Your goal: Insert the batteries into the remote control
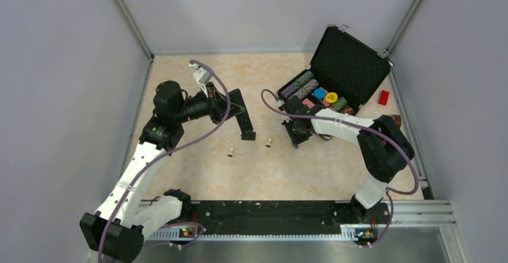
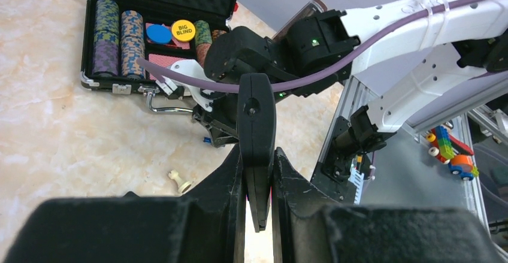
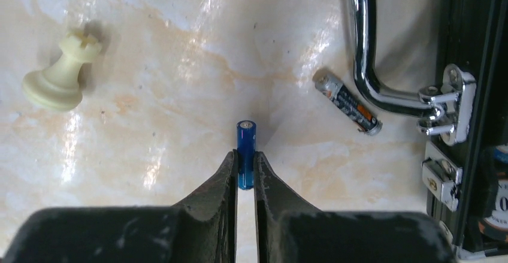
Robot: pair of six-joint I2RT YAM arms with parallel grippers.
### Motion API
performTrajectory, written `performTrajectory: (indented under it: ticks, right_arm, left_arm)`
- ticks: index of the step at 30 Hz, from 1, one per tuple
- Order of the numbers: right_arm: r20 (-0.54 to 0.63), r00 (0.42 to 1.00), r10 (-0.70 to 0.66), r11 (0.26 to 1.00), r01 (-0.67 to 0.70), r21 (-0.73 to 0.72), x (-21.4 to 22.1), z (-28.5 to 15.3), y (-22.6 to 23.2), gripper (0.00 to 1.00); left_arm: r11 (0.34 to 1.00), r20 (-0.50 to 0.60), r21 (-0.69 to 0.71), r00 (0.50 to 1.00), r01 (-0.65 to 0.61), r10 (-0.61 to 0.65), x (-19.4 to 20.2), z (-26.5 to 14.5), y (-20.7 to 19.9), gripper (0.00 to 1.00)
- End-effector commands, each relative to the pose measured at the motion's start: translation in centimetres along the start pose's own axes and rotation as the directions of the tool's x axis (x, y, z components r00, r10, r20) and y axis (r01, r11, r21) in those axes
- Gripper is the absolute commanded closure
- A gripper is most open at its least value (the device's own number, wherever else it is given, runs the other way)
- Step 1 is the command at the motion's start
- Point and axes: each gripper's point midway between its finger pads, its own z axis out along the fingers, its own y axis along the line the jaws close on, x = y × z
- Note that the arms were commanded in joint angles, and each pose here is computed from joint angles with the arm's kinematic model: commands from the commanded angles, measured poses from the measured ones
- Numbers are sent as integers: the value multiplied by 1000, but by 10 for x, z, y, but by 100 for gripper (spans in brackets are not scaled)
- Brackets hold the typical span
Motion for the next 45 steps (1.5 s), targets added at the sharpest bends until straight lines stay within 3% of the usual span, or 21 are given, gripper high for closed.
performTrajectory:
  ticks: [1, 4, 8, 15, 19, 23, 28, 31, 35, 45]
  right_arm:
    - [128, 992, 17, 999, -10, -54, -24, -22, 6, 95]
    - [181, 983, 7, 994, 13, -107, -28, -32, 14, 97]
    - [339, 940, -24, 957, 119, -264, -43, -73, 40, 97]
    - [635, 770, -58, 812, 407, -418, -54, -185, 81, 100]
    - [741, 670, -37, 720, 532, -445, -51, -240, 98, 100]
    - [790, 612, -7, 662, 595, -456, -51, -279, 107, 98]
    - [802, 597, 32, 587, 638, -499, -51, -314, 119, 98]
    - [791, 608, 74, 583, 617, -529, -56, -325, 121, 97]
    - [731, 671, 126, 562, 559, -610, -57, -328, 127, 97]
    - [736, 658, 156, 553, 560, -618, -54, -328, 151, 98]
  left_arm:
    - [1000, 84, 2, 996, -14, 14, -21, -1, -7, 100]
    - [1000, 114, -18, 993, 10, -8, -24, -1, -4, 100]
    - [996, 133, -51, 989, 67, -60, -22, -1, 2, 100]
    - [994, 146, 22, 983, 106, -108, -19, 0, -8, 100]
    - [991, 137, 94, 985, 95, -108, -21, 3, -17, 100]
    - [982, 107, 157, 987, 101, -119, -22, 6, -25, 100]
    - [969, 118, 232, 986, 89, -119, -34, 8, -37, 100]
    - [966, 119, 245, 986, 85, -117, -35, 8, -38, 100]
    - [959, 116, 271, 986, 85, -120, -33, 10, -41, 100]
    - [954, 113, 286, 985, 91, -128, -32, 12, -44, 100]
